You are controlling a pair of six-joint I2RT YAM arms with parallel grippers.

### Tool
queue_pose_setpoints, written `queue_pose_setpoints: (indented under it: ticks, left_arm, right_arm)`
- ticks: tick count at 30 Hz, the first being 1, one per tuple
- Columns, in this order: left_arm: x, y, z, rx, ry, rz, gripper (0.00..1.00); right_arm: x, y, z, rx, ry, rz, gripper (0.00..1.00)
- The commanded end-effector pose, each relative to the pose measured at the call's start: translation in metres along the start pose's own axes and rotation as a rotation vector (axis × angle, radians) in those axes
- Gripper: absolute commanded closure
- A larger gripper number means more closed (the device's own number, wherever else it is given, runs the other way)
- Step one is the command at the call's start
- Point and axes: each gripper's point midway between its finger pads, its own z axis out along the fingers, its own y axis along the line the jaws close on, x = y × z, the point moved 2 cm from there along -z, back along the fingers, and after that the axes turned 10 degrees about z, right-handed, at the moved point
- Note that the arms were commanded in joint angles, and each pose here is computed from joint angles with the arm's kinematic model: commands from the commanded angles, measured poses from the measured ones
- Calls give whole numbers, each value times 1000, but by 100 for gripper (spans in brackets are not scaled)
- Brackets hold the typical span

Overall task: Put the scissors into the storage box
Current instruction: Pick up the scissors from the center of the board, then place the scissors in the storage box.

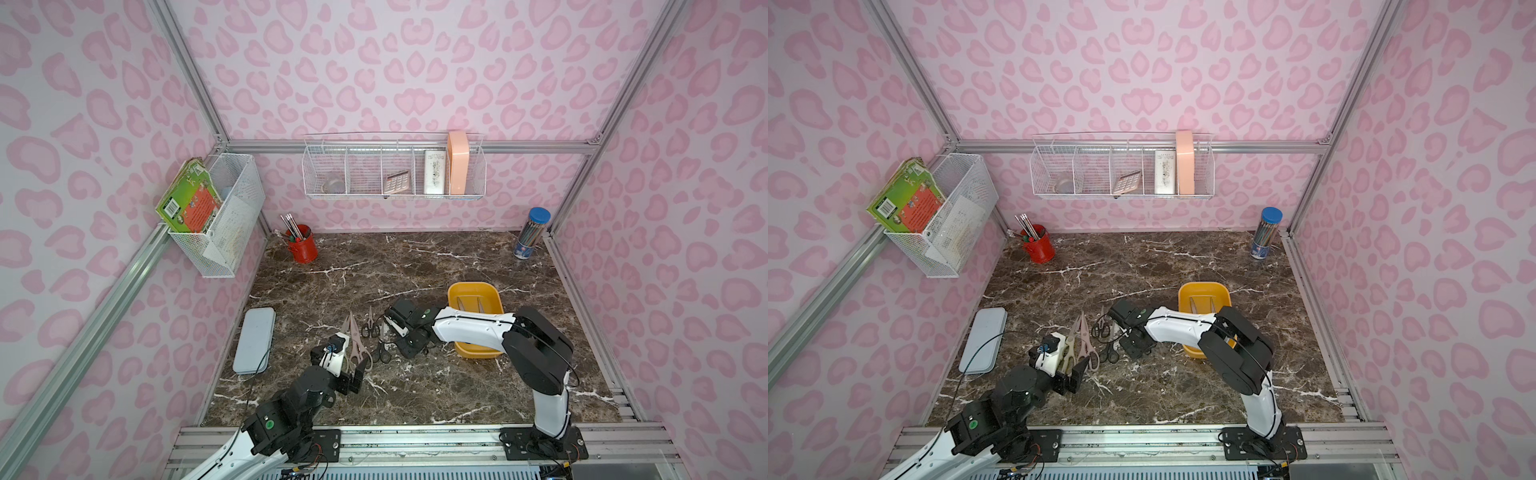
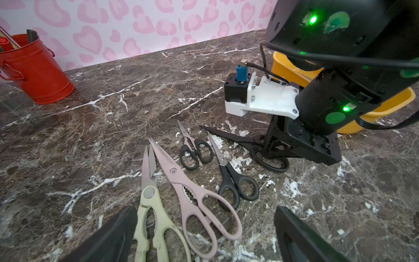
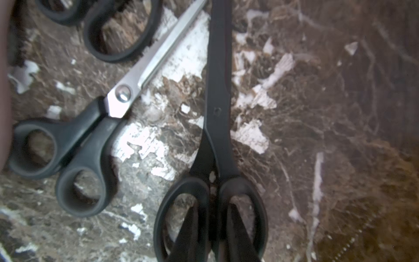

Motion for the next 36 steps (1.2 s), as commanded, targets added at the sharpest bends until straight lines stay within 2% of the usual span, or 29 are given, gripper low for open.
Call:
queue_pose_setpoints:
  ticks: [1, 4, 16, 22, 25, 30, 36]
  left_arm:
    - [-5, 1, -1, -2, -19, 0, 1]
    - [-6, 2, -2, -6, -20, -3, 1]
    - [-5, 3, -2, -15, -23, -6, 1]
    - [-6, 3, -3, -14, -24, -8, 1]
    - [-5, 4, -2, -23, -24, -8, 1]
    - [-4, 8, -3, -42, -21, -18, 1]
    - [-4, 6, -1, -40, -14, -14, 1]
  right_arm:
    - [23, -13, 15, 42, 99, 52, 91]
    - [23, -16, 14, 25, 102, 91, 100]
    - [-29, -12, -46, -95, -52, 155, 100]
    - [-40, -48, -83, -86, -129, 257, 100]
    - [-34, -86, -98, -48, -169, 350, 100]
    - [5, -151, -101, 34, -170, 506, 100]
    - [39, -176, -94, 70, -151, 577, 100]
